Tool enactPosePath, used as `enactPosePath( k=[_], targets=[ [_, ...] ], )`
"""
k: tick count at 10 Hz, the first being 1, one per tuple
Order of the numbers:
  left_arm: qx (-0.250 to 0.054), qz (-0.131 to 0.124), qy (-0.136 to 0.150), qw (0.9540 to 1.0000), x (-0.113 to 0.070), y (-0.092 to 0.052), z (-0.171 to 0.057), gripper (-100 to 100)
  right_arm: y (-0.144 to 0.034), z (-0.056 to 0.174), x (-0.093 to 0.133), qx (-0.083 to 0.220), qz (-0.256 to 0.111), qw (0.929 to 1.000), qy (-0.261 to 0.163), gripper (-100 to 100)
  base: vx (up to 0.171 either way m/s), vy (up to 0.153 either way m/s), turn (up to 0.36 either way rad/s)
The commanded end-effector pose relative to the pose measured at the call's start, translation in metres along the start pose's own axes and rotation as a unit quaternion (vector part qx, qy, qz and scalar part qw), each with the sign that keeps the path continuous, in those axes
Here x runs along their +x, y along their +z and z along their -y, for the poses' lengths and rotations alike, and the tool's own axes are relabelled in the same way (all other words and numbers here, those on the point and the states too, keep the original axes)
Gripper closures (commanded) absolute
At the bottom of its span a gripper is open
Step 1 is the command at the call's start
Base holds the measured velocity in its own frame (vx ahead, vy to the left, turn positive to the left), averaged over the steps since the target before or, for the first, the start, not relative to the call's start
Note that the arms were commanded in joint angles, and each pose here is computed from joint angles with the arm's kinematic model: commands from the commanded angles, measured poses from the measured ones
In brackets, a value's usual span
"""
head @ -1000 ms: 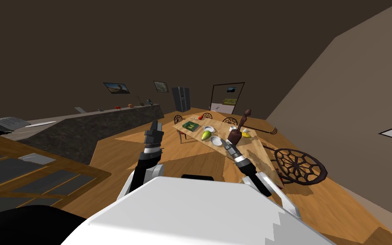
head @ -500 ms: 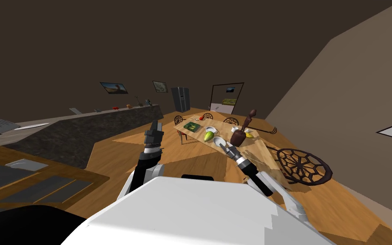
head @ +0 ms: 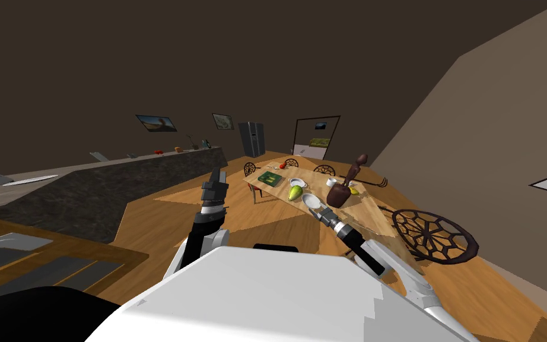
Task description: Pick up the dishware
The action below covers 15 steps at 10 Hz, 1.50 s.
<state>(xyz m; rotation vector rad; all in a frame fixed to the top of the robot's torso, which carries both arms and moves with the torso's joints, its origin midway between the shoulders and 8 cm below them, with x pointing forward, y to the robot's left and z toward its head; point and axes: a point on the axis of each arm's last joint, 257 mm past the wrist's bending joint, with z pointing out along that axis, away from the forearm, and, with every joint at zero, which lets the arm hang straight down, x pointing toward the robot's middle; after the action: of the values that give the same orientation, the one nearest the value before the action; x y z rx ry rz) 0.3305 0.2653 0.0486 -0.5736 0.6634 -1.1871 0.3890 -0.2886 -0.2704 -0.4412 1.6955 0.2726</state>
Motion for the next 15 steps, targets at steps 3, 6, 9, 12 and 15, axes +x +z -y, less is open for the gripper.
enactPosePath(
  k=[3, 6, 9, 12, 15],
  targets=[
    [0.0, 0.0, 0.0, 1.0, 0.0, 0.0, 0.0, 0, -0.016, 0.021, 0.044, -0.009, -0.073, 0.9921, -0.102, -100, 0.086, 0.093, -0.013],
    [0.0, 0.0, 0.0, 1.0, 0.0, 0.0, 0.0, 0, -0.035, 0.041, 0.082, -0.016, -0.131, 0.977, -0.168, -100, 0.121, 0.088, -0.005],
    [0.0, 0.0, 0.0, 1.0, 0.0, 0.0, 0.0, 0, -0.072, 0.071, 0.133, -0.033, -0.213, 0.9434, -0.252, -100, 0.17, 0.113, 0.0],
    [0.0, 0.0, 0.0, 1.0, 0.0, 0.0, 0.0, 0, -0.101, 0.092, 0.162, -0.046, -0.264, 0.9158, -0.3, -100, 0.134, 0.089, 0.004],
    [0.0, 0.0, 0.0, 1.0, 0.0, 0.0, 0.0, 0, -0.131, 0.112, 0.186, -0.06, -0.309, 0.8859, -0.341, -100, 0.136, 0.068, 0.005]
  ],
)
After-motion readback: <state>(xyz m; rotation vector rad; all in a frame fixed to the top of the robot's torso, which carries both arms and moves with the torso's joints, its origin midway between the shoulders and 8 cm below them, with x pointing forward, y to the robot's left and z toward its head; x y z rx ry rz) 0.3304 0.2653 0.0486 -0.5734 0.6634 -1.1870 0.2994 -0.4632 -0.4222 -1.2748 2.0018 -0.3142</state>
